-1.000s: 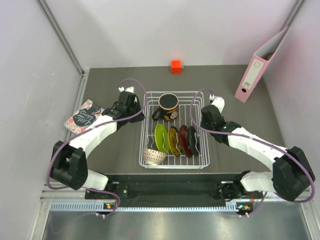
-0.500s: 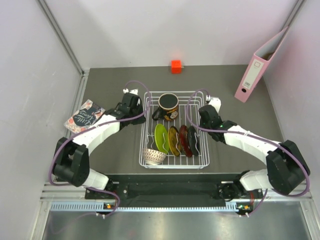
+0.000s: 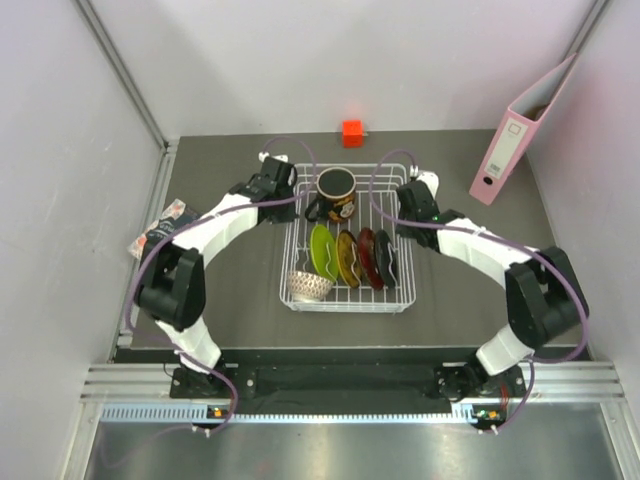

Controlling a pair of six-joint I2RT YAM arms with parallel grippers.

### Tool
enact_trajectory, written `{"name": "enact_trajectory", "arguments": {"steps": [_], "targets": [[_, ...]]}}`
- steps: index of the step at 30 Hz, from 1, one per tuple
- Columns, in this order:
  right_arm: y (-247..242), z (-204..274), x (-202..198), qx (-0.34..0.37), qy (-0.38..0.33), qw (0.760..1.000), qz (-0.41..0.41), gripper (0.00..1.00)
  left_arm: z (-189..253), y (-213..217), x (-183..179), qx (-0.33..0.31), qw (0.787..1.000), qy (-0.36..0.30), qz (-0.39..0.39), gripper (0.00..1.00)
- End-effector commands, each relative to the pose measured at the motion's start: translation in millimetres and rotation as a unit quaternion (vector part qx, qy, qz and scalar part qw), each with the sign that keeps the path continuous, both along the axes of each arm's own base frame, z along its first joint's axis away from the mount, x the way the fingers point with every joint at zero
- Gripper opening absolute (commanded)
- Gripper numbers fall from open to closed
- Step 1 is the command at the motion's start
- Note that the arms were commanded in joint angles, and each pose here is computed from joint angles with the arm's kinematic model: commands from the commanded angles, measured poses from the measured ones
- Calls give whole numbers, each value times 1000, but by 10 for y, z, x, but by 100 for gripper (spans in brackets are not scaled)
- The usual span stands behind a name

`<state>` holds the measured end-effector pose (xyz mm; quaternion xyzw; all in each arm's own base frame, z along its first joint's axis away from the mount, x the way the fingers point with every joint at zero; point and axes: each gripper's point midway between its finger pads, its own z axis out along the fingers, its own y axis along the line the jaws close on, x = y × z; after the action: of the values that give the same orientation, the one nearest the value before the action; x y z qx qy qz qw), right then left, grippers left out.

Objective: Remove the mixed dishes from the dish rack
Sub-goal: Move the dish rack to the center of the board.

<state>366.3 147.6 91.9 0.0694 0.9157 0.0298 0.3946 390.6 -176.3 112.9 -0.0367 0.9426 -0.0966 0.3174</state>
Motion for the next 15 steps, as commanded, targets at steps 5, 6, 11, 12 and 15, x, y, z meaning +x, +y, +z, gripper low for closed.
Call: {"name": "enact_trajectory", "arguments": {"steps": [5,6,11,12,15], "targets": [[-66,311,850,64,-31,996,-48,0,52,-216,762,-43,998,-28,23,0],[-135,281,909,62,-26,996,-56,0,108,-219,864,-52,998,-35,26,0],[-193,129,1257,65,-6,996,-65,0,-189,-177,1181,-60,997,-13,41,0],[-234,114,1303,64,-4,996,-69,0,-139,-190,1276,-66,997,-21,41,0],[-275,62,1481,67,-4,995,-74,0,-246,-150,1436,-69,996,-15,49,0]]}}
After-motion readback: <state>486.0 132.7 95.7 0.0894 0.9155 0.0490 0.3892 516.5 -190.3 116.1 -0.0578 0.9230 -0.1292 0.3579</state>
